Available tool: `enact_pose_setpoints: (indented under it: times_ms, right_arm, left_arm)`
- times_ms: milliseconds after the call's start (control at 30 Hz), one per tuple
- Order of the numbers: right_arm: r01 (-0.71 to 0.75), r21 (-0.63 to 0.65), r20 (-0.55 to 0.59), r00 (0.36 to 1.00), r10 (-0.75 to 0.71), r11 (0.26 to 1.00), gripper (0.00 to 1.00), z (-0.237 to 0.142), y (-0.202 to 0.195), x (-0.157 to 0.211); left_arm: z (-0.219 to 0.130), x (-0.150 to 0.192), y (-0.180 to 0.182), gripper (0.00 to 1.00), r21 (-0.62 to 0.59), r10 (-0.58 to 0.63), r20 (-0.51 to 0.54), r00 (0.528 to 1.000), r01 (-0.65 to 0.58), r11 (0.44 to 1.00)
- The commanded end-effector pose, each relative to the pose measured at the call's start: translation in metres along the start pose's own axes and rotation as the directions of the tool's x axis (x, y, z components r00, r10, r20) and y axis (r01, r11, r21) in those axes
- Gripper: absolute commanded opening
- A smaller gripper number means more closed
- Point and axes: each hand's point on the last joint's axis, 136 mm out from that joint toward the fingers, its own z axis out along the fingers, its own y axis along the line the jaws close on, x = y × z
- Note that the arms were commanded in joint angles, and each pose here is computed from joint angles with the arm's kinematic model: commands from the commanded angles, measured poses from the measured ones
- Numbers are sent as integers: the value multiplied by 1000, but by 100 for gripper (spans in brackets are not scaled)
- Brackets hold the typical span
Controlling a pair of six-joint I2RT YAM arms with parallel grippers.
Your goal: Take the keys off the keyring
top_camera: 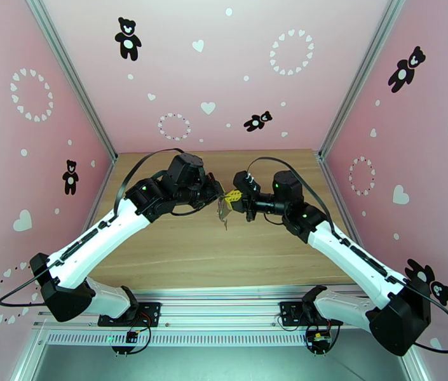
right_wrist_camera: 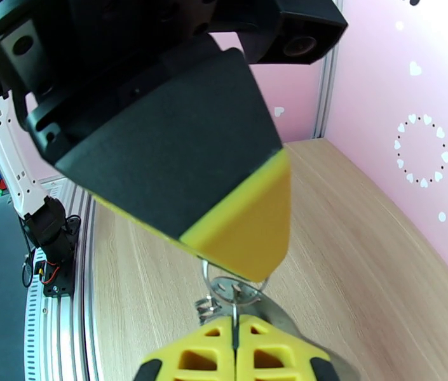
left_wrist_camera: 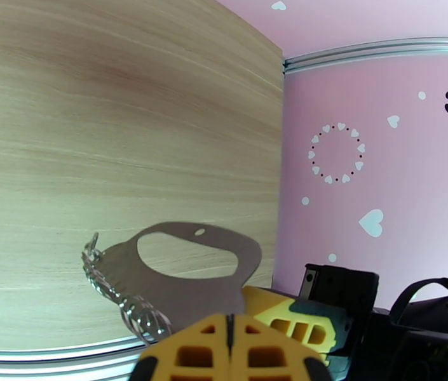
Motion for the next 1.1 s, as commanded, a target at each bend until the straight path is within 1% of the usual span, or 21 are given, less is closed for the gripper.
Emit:
enact_pose_setpoints:
  times_ms: [0, 500, 667, 833, 900, 1000, 1033, 1067]
  right_arm:
    - [-11, 44, 24, 1000, 10, 999, 0, -5, -6, -15]
    - [-152, 137, 2, 988, 153, 979, 0, -12, -15, -20]
    - [-169, 151, -32, 984, 175, 974, 0, -12, -14, -19]
    - [-188, 164, -41, 980, 197, 969, 0, -11, -11, -23]
    - [-190, 164, -67, 977, 203, 968, 0, -10, -9, -23]
    - [-203, 184, -104, 969, 224, 962, 0, -8, -9, -20]
    - [-212, 192, -119, 964, 237, 958, 0, -7, -10, -18]
    - [-220, 198, -136, 959, 249, 955, 0, -7, -10, -16]
  left_arm:
    - [-2, -3, -5, 0, 12, 26, 20, 999, -26, 1000]
    - [-3, -16, 10, 0, -56, 49, 90, 995, -44, 997]
    - [-6, -19, 10, 0, -47, 54, 106, 993, -49, 998]
    - [-10, -20, 10, 2, -36, 50, 116, 992, -46, 998]
    - [-12, -21, 7, 5, -19, 48, 122, 991, -46, 999]
    - [-20, -24, 5, 12, -3, 58, 147, 987, -58, 998]
    - [-25, -26, 3, 18, 9, 63, 160, 985, -65, 998]
    - [-29, -26, 1, 26, 24, 73, 170, 983, -79, 997]
